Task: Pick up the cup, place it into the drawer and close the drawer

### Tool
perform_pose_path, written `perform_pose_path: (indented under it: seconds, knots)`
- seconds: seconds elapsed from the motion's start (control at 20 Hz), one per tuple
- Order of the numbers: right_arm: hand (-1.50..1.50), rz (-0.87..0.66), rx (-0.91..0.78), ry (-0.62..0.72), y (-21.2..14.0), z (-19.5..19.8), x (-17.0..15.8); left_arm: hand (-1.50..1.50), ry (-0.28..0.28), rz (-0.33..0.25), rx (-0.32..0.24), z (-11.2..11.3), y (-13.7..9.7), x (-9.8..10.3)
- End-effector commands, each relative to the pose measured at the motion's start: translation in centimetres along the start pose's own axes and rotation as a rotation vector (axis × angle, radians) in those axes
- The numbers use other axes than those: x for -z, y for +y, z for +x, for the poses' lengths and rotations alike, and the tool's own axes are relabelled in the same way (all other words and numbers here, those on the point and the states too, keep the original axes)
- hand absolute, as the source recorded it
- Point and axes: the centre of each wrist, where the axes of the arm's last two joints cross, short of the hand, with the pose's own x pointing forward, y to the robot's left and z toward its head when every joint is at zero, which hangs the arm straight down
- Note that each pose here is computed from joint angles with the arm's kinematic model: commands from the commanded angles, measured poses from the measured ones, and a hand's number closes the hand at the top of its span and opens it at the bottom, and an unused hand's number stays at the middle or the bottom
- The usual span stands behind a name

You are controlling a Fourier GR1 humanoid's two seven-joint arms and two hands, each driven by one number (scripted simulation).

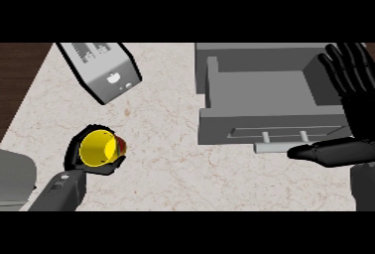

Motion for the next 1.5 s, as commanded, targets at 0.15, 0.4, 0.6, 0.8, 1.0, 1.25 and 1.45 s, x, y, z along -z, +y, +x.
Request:
perform_pose_path:
  seconds: [0.15, 0.4, 0.6, 0.8, 1.0, 1.25, 1.45]
  knots:
    - [-1.50, -0.007, -0.009, 0.014, -1.2, 0.3, -0.4, 1.50, -0.238, 0.212, -0.075, 0.1, -3.1, 2.5]
    - [-1.50, -0.009, 0.010, 0.017, 0.3, -0.8, -1.1, 1.50, -0.262, 0.066, -0.093, 2.0, -6.6, 7.4]
    - [-1.50, -0.023, -0.021, 0.022, -0.1, -0.3, -1.8, 1.50, -0.303, -0.012, -0.107, 4.9, -9.2, 11.5]
    - [-1.50, -0.025, -0.046, 0.030, 0.1, -1.7, -1.1, 1.50, -0.312, -0.105, -0.096, 9.6, -12.3, 16.1]
    - [-1.50, -0.006, -0.037, 0.024, -0.3, -1.5, -0.6, 1.50, -0.305, -0.174, -0.097, 13.9, -16.6, 18.9]
    - [-1.50, -0.036, -0.027, 0.028, 1.1, -1.9, -0.2, 1.50, -0.297, -0.173, -0.055, 18.3, -20.3, 21.7]
    - [-1.50, -0.047, -0.020, 0.020, 1.2, -1.6, 0.3, 1.50, -0.256, -0.170, -0.027, 22.6, -23.9, 23.9]
